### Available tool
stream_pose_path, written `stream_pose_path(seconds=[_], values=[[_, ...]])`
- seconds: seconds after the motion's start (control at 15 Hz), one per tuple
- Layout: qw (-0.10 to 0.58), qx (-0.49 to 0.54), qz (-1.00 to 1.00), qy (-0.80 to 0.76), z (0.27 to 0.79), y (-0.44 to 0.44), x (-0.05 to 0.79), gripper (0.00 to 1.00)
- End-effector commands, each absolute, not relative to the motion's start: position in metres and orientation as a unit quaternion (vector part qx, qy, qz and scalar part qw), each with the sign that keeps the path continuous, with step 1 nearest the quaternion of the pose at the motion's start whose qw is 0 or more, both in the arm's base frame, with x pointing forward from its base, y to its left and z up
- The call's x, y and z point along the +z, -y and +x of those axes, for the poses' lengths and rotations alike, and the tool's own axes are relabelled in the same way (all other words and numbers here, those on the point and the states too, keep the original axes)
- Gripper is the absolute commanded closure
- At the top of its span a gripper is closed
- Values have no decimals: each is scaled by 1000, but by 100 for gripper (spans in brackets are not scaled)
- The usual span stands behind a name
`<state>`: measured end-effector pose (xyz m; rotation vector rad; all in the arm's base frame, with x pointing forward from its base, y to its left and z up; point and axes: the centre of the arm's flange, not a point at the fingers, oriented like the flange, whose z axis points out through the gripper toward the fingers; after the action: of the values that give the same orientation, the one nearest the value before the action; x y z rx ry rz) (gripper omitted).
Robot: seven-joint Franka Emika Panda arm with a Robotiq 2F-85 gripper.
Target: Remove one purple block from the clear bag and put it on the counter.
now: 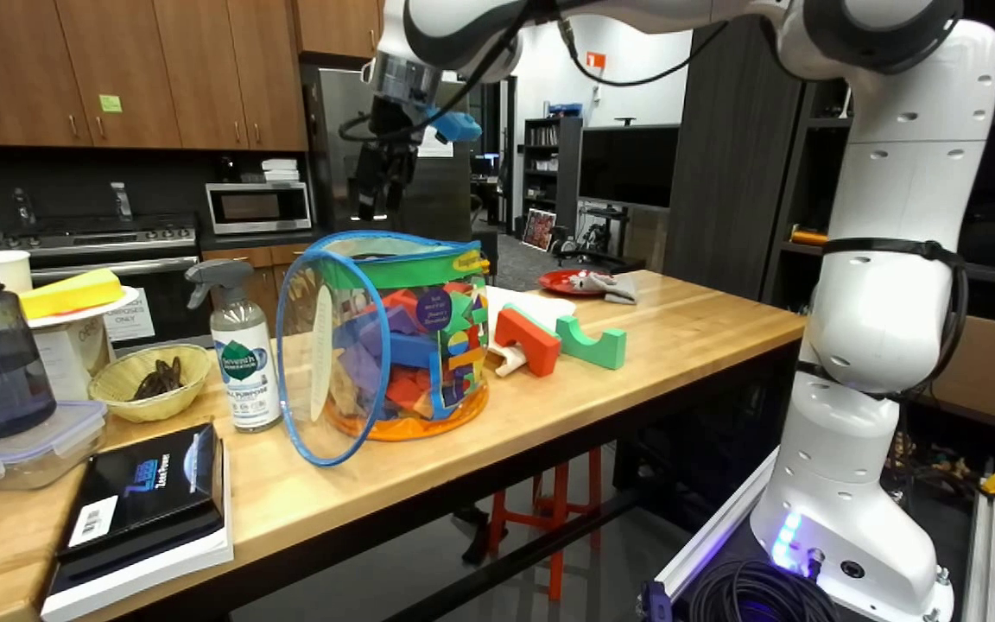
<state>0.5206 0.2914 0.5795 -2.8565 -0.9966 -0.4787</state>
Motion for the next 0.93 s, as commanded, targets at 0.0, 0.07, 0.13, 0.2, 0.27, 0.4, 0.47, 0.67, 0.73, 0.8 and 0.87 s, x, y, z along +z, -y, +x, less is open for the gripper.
stream_pose_path(seconds=[0.0,0.07,0.13,0.2,0.27,0.4,0.47,0.67,0.73,0.8,0.87], values=[[33,-121,-929,349,524,-303,562,0],[31,-112,-930,350,523,-303,555,0],[30,-103,-931,349,522,-301,548,0],[28,-94,-932,349,522,-299,543,0],[25,-86,-934,347,522,-295,538,0],[19,-74,-936,344,520,-288,532,0],[16,-68,-937,342,521,-285,528,0],[12,-56,-939,340,517,-284,514,0],[12,-56,-939,338,517,-285,510,0],[12,-53,-940,338,516,-285,505,0],[11,-51,-939,339,515,-286,502,0]])
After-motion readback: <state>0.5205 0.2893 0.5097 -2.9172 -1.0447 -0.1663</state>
